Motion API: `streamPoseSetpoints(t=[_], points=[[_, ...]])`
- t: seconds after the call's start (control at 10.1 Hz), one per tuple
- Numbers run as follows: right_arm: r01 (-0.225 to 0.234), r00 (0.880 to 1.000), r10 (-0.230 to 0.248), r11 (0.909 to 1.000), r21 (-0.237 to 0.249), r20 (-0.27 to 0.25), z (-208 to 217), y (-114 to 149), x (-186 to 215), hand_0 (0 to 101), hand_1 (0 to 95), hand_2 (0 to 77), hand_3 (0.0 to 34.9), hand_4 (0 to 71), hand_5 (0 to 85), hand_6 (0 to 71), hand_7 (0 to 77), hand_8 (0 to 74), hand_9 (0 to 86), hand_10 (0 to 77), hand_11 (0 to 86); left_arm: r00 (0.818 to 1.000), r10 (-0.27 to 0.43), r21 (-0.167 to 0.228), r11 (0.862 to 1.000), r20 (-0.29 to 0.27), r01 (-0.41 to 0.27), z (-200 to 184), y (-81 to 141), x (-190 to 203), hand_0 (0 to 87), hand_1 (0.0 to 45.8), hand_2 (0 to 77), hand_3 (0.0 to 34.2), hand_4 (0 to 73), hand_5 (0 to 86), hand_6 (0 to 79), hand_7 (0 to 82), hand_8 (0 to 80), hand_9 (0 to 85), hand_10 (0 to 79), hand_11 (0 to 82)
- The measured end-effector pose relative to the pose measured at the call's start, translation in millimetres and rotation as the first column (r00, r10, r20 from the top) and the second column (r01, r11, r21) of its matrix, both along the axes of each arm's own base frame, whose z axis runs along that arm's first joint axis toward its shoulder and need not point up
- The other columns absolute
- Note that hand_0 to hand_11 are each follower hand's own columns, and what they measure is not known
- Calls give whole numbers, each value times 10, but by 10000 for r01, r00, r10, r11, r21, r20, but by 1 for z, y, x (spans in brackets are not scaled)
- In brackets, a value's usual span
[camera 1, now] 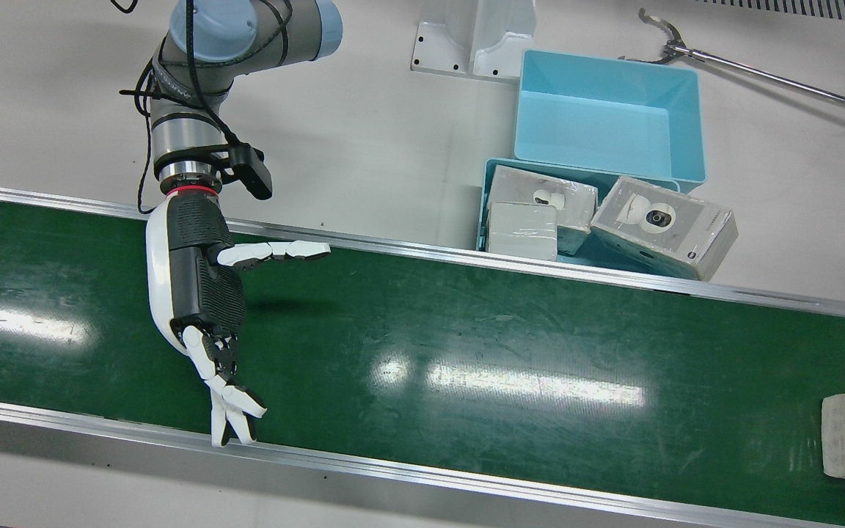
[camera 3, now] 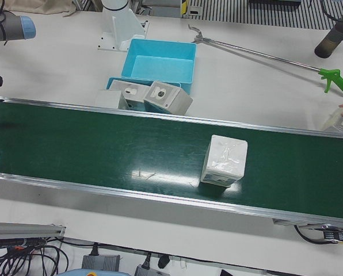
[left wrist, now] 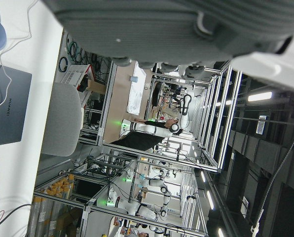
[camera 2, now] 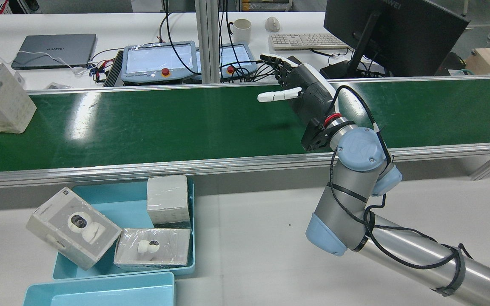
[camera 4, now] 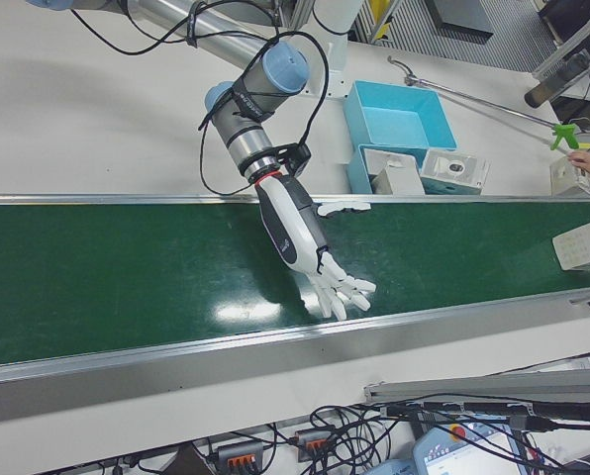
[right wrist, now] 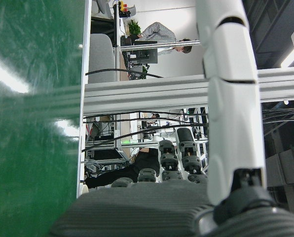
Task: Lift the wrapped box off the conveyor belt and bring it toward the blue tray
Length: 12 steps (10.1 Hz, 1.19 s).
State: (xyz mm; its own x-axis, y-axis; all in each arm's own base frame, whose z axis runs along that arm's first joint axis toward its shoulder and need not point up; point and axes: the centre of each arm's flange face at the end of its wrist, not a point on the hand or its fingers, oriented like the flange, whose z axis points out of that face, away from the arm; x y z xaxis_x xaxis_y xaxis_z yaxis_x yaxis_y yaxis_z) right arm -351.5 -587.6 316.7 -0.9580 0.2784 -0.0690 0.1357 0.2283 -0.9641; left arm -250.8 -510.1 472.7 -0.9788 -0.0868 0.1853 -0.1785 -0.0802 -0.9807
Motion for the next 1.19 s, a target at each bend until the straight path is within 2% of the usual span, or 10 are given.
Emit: streamPoseSetpoints(t=[0.1,0.2,0.3,0.4,0.5,0.6,0.89,0.99,1.19], points=[[0,10000,0,10000,22,27,0,-1,0,492,158,82,0,104,185,33,38,5,16,0,5,10000,0,-1,10000,0,0,0,0,0,0,0,11,0,0,11,5,5,5,5,5,5],[-3,10000,2,10000,43,68,-1,-1,0,483,131,38,0,93,169,33,38,5,27,0,5,10000,0,0,10000,0,0,0,0,0,0,0,11,0,0,11,5,5,5,5,5,5],[-3,9999,2,10000,55,100,-1,-1,0,471,71,11,0,104,169,33,38,0,27,0,5,10000,0,0,10000,0,0,0,0,0,0,0,11,0,0,11,5,5,5,0,5,5],[-2,9999,1,10000,62,108,-2,-1,0,471,71,11,0,104,169,33,38,0,27,0,5,10000,0,0,10000,0,0,0,0,0,0,0,11,0,0,11,5,5,5,0,5,5],[-5,9999,4,10000,66,100,-2,-1,0,468,131,16,0,104,169,33,38,5,27,0,5,10000,0,-1,10000,0,0,0,0,0,0,0,11,0,0,11,5,5,5,0,5,5],[-10,10000,10,10000,71,91,-2,-1,0,467,98,16,0,104,169,33,38,5,27,0,5,10000,0,0,10000,0,0,0,0,0,0,0,5,0,0,11,5,5,5,5,5,5],[-14,10000,14,10000,20,-16,2,-2,-1,469,125,16,0,104,169,33,38,5,27,0,5,10000,0,0,10000,0,0,0,0,0,0,0,11,0,0,11,5,5,5,5,5,5],[-14,10000,14,10000,-9,-58,5,-2,-2,469,125,16,0,71,169,33,38,5,27,0,5,10000,0,0,10000,0,0,0,0,0,0,0,11,0,0,11,5,5,5,0,5,5],[-17,9999,16,10000,-39,-102,7,-2,-2,469,125,16,0,93,169,33,38,0,27,0,5,10000,0,0,10000,0,0,0,0,0,0,0,5,0,0,11,5,5,5,0,5,5]])
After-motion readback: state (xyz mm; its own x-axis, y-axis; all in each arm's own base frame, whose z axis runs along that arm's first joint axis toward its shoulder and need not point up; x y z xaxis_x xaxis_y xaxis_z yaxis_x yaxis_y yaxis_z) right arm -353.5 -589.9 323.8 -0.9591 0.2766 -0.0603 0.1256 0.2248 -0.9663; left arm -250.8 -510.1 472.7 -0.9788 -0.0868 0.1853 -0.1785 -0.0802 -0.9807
